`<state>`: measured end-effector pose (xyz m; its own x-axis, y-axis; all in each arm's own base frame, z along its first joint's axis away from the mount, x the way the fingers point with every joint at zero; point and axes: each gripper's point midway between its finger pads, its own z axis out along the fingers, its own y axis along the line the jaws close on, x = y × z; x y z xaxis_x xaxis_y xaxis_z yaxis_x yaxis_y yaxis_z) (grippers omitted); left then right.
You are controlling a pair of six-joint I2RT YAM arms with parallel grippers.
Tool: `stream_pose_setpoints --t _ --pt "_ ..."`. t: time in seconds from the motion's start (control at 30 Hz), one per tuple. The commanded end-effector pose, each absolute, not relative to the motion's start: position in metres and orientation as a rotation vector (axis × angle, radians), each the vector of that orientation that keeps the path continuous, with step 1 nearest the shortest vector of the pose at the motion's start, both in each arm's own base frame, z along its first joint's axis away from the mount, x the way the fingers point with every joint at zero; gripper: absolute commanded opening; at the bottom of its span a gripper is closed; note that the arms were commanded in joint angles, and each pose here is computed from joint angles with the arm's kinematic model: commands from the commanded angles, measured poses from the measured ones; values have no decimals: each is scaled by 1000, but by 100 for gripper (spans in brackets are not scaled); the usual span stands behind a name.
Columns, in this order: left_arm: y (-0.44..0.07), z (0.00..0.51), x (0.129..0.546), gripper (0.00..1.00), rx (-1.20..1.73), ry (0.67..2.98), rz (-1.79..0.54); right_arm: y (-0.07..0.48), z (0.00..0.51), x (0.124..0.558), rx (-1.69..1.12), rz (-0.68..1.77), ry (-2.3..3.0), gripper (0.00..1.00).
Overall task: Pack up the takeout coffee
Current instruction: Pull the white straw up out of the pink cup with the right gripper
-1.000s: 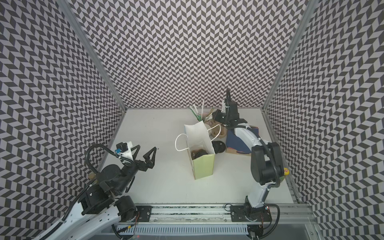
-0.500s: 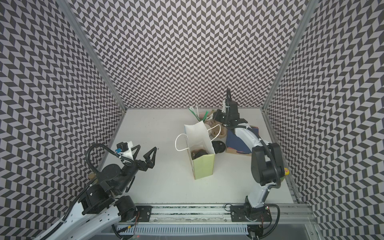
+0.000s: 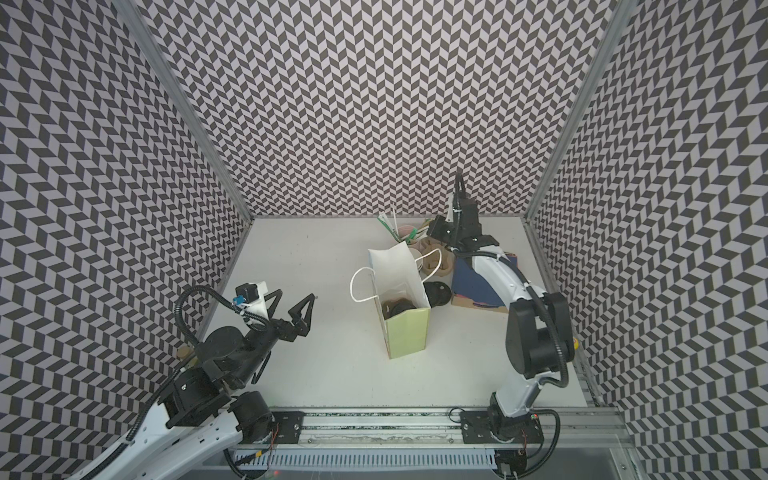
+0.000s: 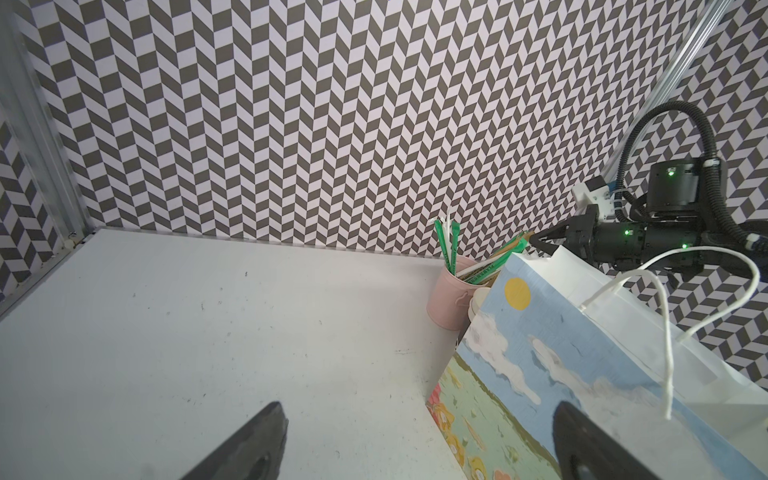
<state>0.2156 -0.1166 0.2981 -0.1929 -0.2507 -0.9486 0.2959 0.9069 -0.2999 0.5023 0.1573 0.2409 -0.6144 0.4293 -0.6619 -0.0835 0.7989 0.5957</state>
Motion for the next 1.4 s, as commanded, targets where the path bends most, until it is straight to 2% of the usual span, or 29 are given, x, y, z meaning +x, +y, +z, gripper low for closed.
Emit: stream_pose_setpoints --t 0.0,0.4,0.87,1.1,1.37 --pt "-118 303 217 100 29 1678 -504 158 278 501 222 748 2037 0" --pt "-119 301 219 100 35 1684 -505 147 298 492 263 699 2008 0" --pt "-119 301 220 100 40 1683 -511 123 359 455 296 662 1857 0" --pt "-119 302 220 100 40 1679 -513 107 417 407 299 691 1689 0" --pt "-119 304 219 100 42 1674 -519 87 470 327 312 694 1514 0"
